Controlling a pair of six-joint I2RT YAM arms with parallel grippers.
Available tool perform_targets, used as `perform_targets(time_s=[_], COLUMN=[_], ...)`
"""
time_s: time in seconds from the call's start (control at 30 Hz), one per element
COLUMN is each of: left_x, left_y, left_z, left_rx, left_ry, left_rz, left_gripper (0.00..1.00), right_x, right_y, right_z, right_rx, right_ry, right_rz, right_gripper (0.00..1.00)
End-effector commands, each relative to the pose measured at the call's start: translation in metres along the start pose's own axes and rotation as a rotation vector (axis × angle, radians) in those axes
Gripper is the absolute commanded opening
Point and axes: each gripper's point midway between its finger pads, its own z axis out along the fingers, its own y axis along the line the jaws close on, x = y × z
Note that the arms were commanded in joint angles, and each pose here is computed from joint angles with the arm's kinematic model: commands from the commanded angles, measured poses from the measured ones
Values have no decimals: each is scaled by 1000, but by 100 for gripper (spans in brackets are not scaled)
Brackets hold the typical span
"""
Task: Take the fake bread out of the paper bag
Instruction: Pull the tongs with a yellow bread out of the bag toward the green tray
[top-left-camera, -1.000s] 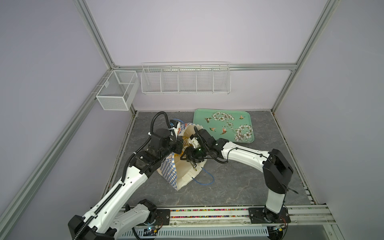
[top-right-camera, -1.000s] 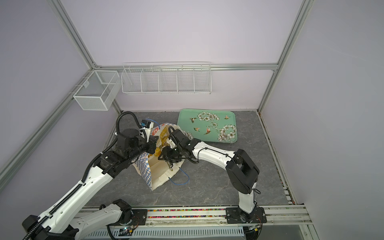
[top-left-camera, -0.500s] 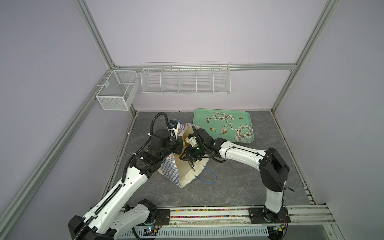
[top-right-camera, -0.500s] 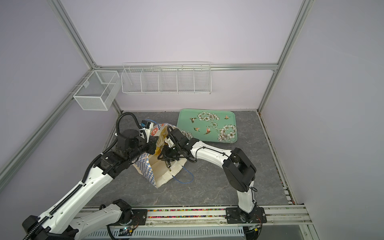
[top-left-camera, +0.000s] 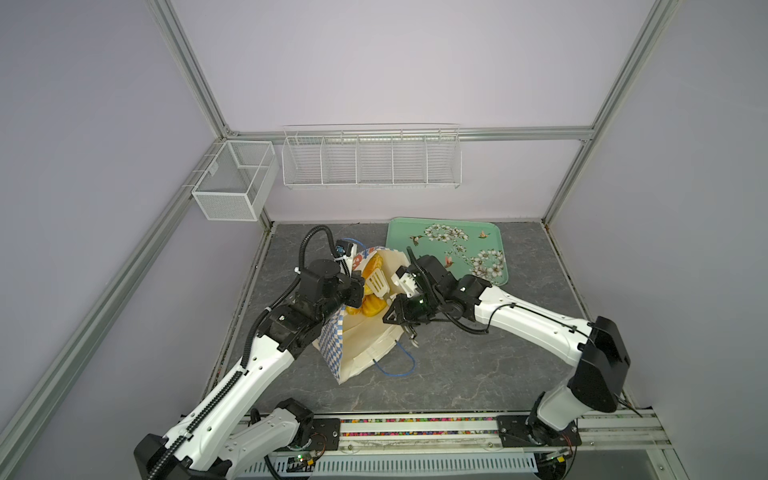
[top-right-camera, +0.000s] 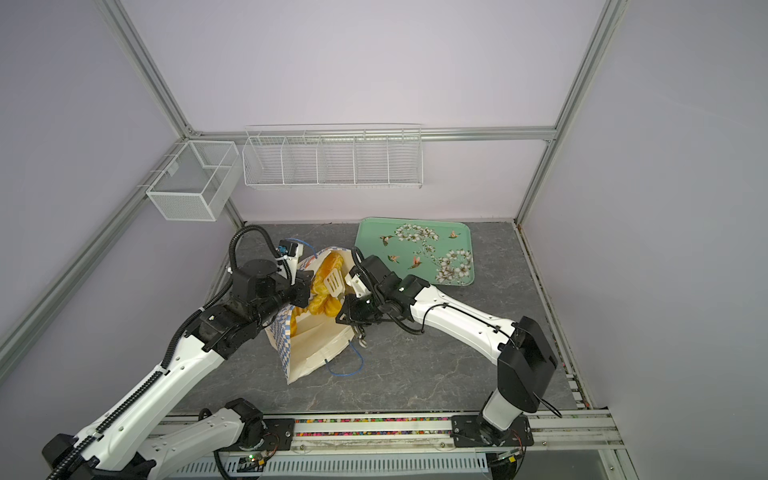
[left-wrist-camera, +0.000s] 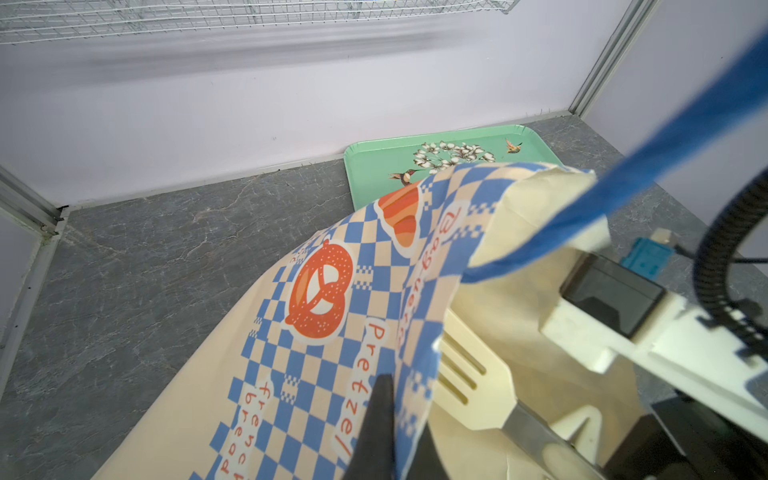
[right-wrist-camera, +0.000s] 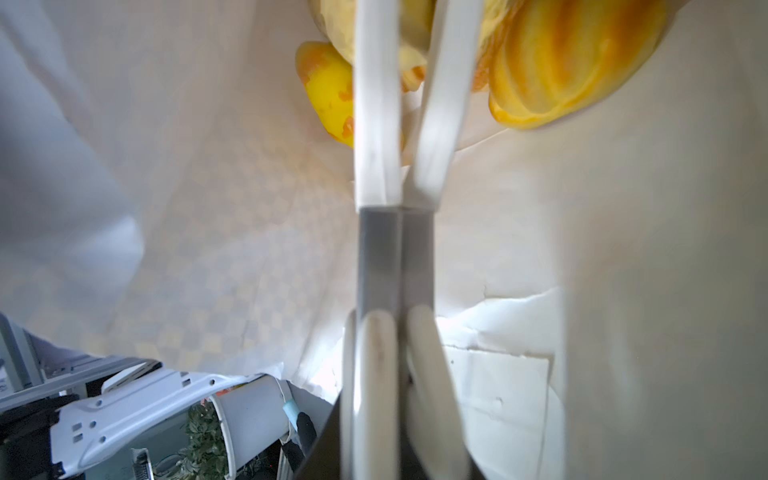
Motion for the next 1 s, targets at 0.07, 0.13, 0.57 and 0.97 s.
perform_targets(time_s=[0.07, 0.13, 0.57, 0.97], left_x=[-9, -12, -32, -26], left_y=[8, 10, 28, 52], left_z=[4, 6, 10, 12], left_rx=[-54, -72, -191, -240], left_ry=[-27, -32, -30, 18], left_rz=[-35, -43, -44, -110], left_gripper=[0, 0, 0, 0], right_x=[28, 38, 61, 46], right_y=[2, 4, 11, 29], right_z=[-21, -27, -77, -109], right_rx=[62, 73, 70, 42], right_ry=[29, 43, 21, -115], right_rz=[-118, -145, -249, -335], right_gripper=[8, 7, 7, 7])
